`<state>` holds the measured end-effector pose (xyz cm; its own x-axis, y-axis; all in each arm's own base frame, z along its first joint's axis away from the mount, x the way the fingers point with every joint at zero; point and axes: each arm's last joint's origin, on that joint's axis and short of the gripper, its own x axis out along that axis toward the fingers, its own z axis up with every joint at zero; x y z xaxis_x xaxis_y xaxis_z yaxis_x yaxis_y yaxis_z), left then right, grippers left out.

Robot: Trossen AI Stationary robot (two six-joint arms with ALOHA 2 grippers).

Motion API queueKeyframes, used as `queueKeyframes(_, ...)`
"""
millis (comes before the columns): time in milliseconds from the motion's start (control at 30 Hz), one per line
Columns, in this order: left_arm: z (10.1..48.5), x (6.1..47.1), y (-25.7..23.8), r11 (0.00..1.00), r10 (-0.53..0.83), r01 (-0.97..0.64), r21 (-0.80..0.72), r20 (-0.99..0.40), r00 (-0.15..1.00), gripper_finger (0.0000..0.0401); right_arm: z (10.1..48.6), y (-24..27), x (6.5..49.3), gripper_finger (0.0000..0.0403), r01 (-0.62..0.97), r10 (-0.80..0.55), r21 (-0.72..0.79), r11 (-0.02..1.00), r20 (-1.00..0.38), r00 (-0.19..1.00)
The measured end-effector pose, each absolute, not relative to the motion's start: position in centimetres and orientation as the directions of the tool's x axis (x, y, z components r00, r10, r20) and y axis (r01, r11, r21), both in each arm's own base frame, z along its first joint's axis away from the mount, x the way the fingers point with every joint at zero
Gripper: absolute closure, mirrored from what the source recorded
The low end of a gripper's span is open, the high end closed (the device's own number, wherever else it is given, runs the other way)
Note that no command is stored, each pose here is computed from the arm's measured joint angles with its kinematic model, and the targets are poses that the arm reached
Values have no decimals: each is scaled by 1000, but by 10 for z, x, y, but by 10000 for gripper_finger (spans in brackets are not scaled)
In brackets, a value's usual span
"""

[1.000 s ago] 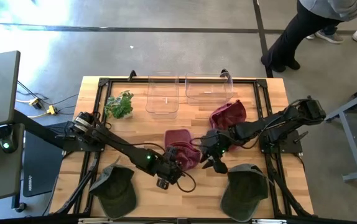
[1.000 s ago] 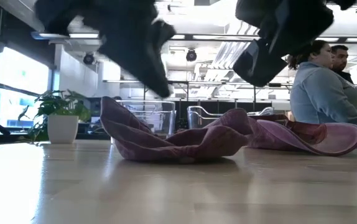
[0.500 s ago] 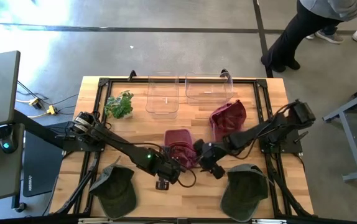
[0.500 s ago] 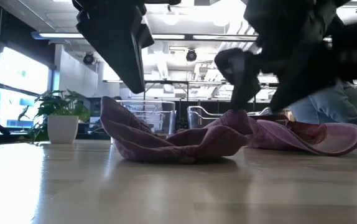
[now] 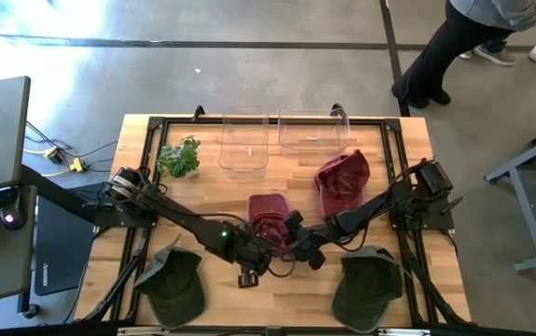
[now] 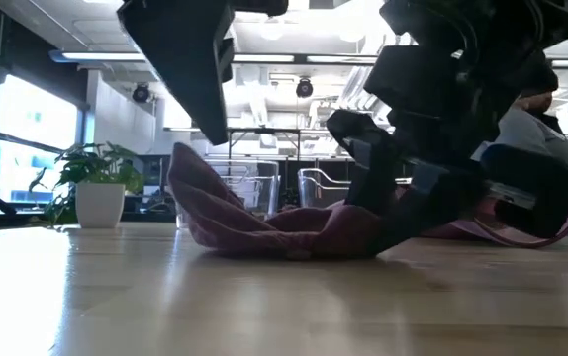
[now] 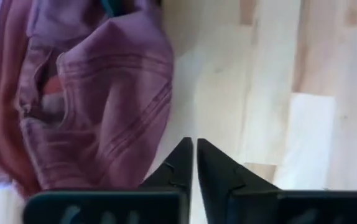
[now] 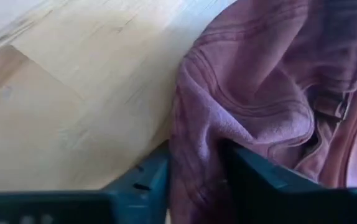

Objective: Pick & Place hat
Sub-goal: Put the left red cap into the right transparent bin

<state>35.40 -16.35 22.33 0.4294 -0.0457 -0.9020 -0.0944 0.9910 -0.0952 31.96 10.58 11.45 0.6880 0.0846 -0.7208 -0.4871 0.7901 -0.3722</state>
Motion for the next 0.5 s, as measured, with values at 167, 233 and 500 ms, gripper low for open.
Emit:
queueKeyframes(167,234,358,-160,991,-92,-41,-127,-871,482,303,131,106,316,380,-455,128,-298,839,-705,697)
queueKeyframes(233,240,359,-155,995,-84,-8,-102,-857,508,261,146,103,313,393,-431,159,-239,870,-691,705)
queueKeyframes(500,253,362,-140,999,37,-33,22,-810,585,118,192,71,304,397,-354,340,106,929,-621,707)
